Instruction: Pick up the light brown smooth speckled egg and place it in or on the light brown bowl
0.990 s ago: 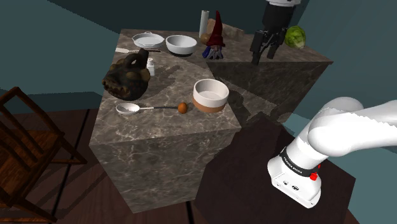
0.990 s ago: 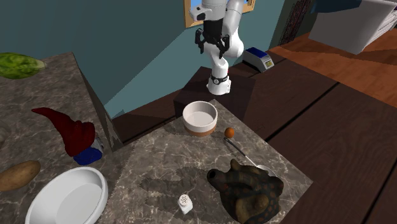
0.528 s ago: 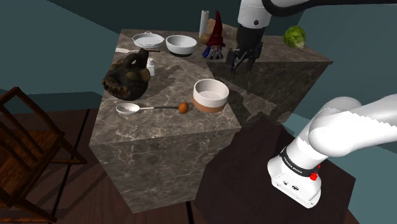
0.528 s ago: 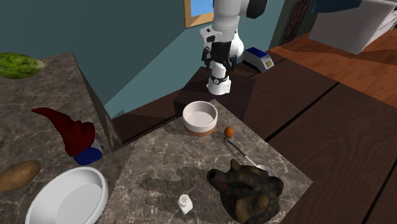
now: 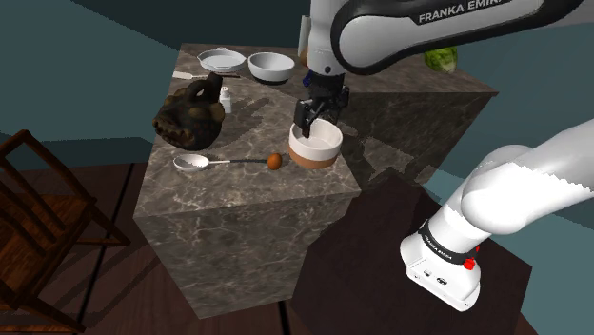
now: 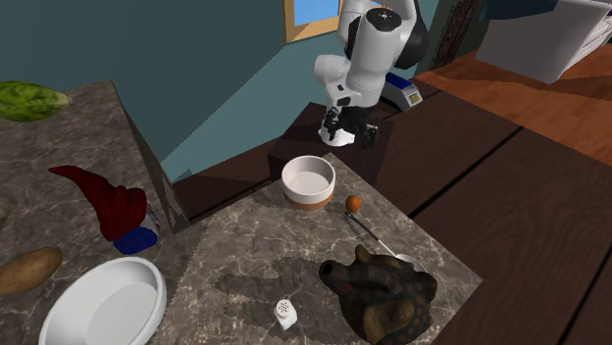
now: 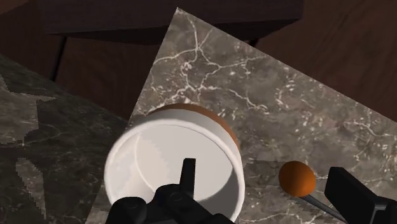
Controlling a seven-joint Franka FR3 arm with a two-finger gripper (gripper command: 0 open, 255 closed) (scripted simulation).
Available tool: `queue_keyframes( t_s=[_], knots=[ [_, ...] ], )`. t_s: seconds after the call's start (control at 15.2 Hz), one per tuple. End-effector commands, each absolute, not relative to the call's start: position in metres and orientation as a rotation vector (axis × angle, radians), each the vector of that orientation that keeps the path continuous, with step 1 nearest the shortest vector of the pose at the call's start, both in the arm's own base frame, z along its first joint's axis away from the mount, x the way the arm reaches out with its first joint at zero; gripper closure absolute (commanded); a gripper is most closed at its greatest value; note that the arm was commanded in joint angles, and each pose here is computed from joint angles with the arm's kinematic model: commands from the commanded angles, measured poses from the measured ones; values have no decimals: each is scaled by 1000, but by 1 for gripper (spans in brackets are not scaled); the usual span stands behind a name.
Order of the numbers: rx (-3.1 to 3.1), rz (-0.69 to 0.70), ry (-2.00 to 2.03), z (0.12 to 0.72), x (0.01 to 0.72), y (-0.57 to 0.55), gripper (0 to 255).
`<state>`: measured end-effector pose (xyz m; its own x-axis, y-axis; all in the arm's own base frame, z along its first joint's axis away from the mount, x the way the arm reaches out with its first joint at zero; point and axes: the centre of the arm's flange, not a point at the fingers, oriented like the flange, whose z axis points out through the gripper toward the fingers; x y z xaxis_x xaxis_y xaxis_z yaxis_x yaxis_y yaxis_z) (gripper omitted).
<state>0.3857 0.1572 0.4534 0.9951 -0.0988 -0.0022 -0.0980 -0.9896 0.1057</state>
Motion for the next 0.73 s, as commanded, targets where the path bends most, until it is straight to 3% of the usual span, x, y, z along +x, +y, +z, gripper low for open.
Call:
queue_keyframes(
  t_s=[0.0,0.66],
  knots=[
    [3022,6,-160,436,398,172,0],
    [2963,81,-203,349,467,247,0]
  ],
)
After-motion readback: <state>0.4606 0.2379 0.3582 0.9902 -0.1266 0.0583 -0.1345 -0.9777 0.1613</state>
